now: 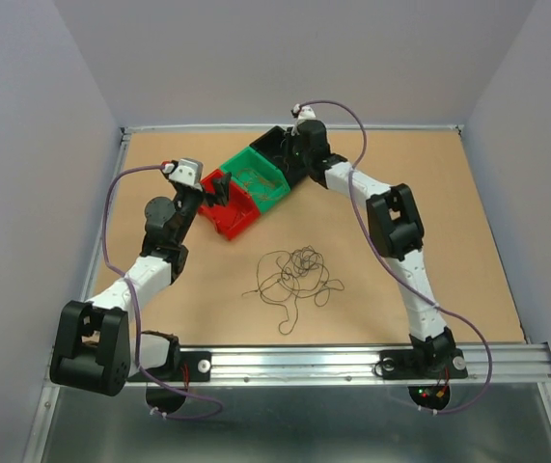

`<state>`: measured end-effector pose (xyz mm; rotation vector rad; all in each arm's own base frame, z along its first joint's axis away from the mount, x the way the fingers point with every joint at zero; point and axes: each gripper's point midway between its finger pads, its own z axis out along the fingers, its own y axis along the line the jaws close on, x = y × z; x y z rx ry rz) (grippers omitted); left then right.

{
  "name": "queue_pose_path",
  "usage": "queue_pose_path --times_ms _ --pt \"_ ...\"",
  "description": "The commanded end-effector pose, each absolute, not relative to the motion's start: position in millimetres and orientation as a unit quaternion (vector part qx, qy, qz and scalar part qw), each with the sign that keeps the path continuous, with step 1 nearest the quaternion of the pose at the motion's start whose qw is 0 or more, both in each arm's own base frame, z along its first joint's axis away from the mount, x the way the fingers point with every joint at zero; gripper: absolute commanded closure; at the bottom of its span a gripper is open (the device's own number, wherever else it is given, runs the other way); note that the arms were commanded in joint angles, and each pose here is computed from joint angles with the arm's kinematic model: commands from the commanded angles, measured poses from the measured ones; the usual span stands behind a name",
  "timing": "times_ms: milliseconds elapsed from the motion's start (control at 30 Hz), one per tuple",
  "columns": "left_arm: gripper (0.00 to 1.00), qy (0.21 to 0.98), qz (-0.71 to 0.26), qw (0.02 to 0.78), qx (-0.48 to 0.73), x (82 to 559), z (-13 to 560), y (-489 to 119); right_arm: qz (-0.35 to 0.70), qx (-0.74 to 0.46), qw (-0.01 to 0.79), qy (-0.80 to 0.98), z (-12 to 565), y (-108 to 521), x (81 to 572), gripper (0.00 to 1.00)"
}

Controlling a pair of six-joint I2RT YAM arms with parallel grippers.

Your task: Untangle the cables

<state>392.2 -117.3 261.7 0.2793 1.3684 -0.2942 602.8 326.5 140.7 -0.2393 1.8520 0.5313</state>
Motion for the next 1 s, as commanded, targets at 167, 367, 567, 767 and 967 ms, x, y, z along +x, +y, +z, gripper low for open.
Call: queue_pose_path --times_ms 167,367,567,767,967 --pt "0.01 0.569 -0.145 0.796 0.143 380.9 307.4 -120.7 0.143 -0.089 0.399 0.901 23.5 314.4 590.7 0.99" --pt "0.01 0.570 -0.146 0.796 0.145 380.9 306.8 -121.4 0.153 -0.110 0.416 0.890 57.0 317.6 589.1 1.00" --pt "0.01 0.572 -0.143 0.794 0.148 382.7 303.3 -121.7 0.158 -0.117 0.472 0.859 136.1 318.6 590.2 0.98" --pt "0.01 0.572 -0.141 0.793 0.154 383.6 302.4 -122.9 0.135 -0.131 0.495 0.848 170.9 312.1 579.1 0.71" --pt "0.01 0.576 -0.141 0.790 0.157 384.8 299.8 -123.5 0.142 -0.133 0.510 0.838 204.5 308.9 564.8 0.61"
